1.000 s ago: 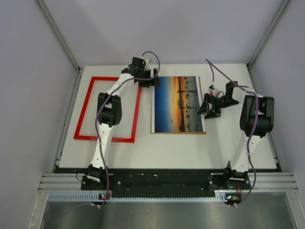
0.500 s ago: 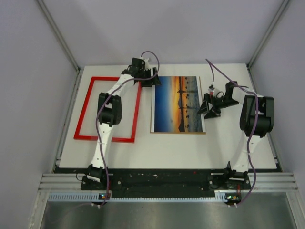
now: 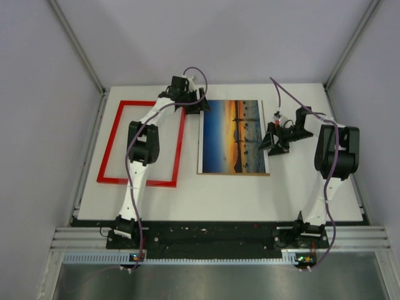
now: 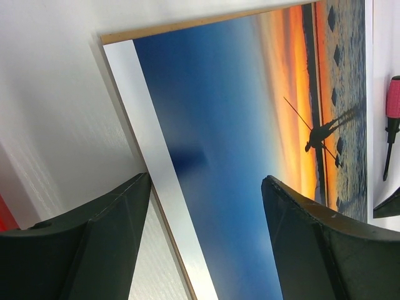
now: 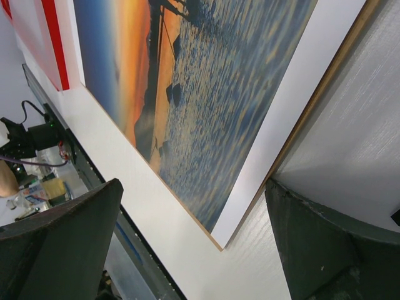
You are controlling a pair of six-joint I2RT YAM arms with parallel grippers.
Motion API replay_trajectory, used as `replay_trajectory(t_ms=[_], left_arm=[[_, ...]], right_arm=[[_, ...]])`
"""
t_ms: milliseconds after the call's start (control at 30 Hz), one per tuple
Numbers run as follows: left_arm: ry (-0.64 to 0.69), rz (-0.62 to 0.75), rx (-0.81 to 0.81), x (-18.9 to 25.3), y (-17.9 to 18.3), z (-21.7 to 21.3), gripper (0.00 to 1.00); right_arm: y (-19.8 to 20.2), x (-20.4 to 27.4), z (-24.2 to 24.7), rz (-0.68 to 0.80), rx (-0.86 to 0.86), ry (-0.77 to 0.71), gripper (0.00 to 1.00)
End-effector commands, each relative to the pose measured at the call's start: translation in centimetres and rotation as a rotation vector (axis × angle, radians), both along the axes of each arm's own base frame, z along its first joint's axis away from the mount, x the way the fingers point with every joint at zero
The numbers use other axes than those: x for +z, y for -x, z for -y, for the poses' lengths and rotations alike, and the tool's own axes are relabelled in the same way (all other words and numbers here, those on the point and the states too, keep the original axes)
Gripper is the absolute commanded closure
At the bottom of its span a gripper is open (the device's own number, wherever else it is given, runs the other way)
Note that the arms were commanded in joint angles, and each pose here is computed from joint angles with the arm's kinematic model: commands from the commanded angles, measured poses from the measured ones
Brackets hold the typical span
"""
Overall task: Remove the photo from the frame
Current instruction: Pick up the photo from the photo frame.
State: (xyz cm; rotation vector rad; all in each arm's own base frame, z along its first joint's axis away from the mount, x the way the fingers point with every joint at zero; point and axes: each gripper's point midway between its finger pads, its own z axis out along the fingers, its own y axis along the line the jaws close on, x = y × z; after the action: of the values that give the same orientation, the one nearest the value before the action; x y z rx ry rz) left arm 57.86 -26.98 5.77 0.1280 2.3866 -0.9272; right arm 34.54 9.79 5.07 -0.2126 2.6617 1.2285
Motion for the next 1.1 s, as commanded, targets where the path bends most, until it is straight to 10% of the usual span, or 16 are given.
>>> replay_trajectory(t_ms=[0,1067], left_arm=[[0.073,0.037,-0.040,4.5,0.8,1.6,0.23],[0.134,0.031,-0.056,6.5,1.6,2.5,0.24]], right_arm=[[-0.5,-0.9,-0.1,0.046,0.030,0.024,0.02],[-0.3,2.2,0.1,0.090,0.023,0.068,0.02]])
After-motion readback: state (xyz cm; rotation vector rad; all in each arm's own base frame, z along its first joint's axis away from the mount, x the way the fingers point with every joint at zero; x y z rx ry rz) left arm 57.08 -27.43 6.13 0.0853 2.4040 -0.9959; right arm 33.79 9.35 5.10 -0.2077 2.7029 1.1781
